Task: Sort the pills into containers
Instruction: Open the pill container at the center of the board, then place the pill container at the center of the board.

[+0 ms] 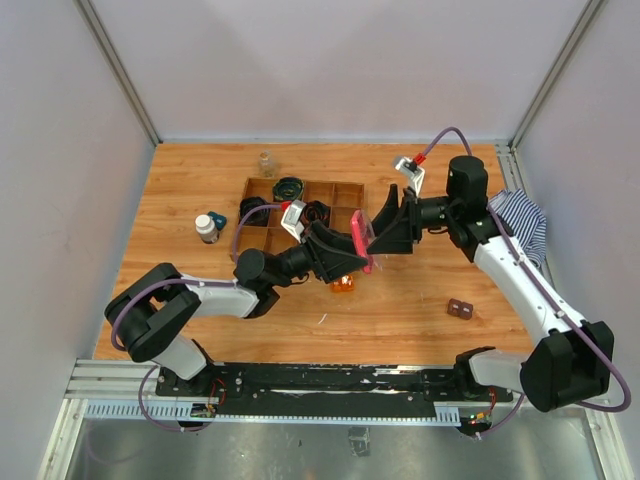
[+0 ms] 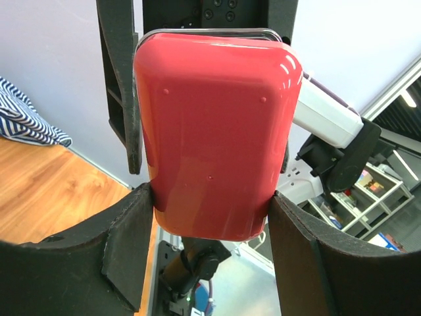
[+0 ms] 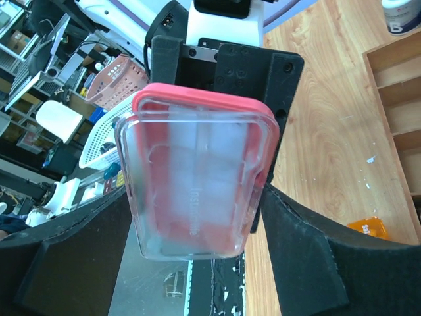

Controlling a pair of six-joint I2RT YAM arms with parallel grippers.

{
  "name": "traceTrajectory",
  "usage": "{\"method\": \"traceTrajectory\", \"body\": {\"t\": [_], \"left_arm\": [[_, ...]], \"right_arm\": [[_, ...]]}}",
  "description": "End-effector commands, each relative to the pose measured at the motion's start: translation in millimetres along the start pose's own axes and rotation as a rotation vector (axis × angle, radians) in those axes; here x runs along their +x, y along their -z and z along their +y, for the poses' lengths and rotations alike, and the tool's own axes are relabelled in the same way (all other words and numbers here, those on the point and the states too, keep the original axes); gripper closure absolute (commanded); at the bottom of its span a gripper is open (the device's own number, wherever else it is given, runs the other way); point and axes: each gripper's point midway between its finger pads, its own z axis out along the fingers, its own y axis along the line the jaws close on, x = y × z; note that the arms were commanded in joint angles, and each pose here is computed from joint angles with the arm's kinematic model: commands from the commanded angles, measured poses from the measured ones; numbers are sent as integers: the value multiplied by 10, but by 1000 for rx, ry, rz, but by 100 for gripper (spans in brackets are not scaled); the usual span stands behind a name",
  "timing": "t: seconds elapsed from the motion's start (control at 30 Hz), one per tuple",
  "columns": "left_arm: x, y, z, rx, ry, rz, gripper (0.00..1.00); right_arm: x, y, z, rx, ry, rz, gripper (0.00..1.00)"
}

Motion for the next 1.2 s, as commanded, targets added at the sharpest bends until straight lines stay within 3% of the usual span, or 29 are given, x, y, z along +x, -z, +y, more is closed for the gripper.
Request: {"method": "traceTrajectory", "body": {"t": [0.0, 0.13, 0.3, 0.5, 0.63, 0.8, 0.97, 1.1, 1.17], "left_arm": [[-218, 21, -345, 146, -69, -87, 100], [-199, 35, -373, 158, -70, -78, 100], [-195, 58, -409, 174, -70, -76, 100], [-175, 74, -416, 178, -69, -72, 100], [-171, 78, -429, 184, -70, -68, 100], [-166, 81, -442, 190, -72, -65, 100], [-162, 83, -437, 187, -75, -64, 100], [-146, 60, -387, 172, -74, -57, 100], [-138, 42, -364, 165, -77, -55, 100]], "right_arm": [[-106, 147, 29, 26, 54, -26, 23], [-119, 220, -57, 84, 60, -47, 22], [-127, 327, -208, 189, 70, -60, 29], [-115, 348, -220, 211, 87, -56, 61], [-84, 387, -323, 282, 101, -44, 71], [-52, 464, -468, 390, 121, -19, 71], [-22, 492, -521, 425, 129, -1, 57], [-6, 455, -494, 409, 134, 7, 59], [10, 414, -489, 400, 136, 15, 66]]}}
